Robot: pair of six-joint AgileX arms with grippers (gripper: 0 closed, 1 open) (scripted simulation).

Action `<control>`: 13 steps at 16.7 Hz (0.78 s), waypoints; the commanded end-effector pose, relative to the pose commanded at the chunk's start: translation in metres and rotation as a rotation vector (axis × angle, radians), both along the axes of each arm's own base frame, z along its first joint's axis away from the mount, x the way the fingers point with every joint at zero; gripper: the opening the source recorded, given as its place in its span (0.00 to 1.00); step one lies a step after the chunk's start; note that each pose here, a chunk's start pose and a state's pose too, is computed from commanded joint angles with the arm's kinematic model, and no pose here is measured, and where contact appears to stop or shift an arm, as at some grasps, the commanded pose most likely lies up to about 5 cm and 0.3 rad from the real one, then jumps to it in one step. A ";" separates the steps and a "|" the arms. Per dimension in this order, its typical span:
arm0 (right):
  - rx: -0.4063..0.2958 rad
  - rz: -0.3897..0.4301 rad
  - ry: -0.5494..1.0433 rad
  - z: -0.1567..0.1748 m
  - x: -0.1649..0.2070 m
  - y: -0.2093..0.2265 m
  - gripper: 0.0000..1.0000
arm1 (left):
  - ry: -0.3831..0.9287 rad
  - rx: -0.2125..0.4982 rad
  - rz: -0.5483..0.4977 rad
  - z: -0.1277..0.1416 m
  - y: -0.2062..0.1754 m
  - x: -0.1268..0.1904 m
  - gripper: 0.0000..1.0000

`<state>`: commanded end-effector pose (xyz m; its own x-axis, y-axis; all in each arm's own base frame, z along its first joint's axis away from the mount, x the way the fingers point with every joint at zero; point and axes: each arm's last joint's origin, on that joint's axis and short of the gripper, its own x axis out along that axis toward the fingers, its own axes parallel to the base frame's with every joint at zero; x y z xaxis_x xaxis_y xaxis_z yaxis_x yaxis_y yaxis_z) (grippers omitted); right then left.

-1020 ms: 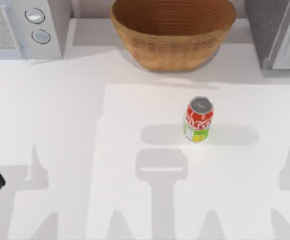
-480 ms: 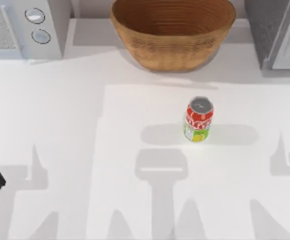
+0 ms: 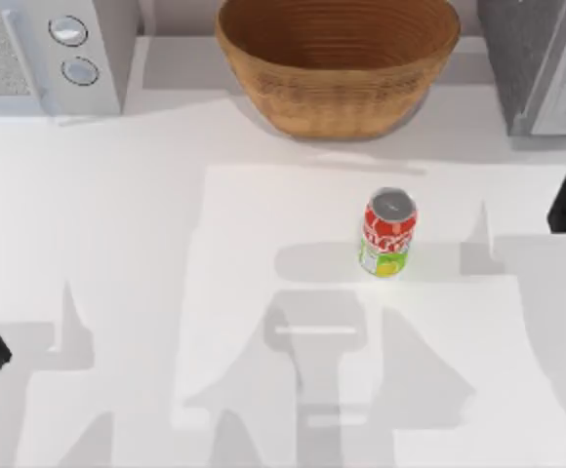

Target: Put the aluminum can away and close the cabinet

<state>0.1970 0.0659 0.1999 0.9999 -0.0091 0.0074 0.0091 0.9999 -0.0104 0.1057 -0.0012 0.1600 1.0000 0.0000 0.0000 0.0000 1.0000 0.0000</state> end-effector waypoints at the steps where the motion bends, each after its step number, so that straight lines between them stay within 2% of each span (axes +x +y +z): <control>1: 0.000 0.000 -0.001 -0.004 0.010 0.012 1.00 | 0.000 0.000 0.000 0.000 0.000 0.000 1.00; 4: 0.002 0.000 -0.004 -0.025 0.034 0.052 1.00 | 0.000 0.000 0.000 0.000 0.000 0.000 1.00; 7: 0.004 0.001 -0.005 -0.061 0.046 0.093 1.00 | 0.000 0.000 0.000 0.000 0.000 0.000 1.00; 13: 0.007 0.001 -0.001 -0.144 0.034 0.150 1.00 | 0.000 0.000 0.000 0.000 0.000 0.000 1.00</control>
<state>0.2315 0.2160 0.0556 0.9999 -0.0084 0.0081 0.0085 1.0000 -0.0030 0.1057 -0.0012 0.1600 1.0000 0.0000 0.0000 0.0000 1.0000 0.0000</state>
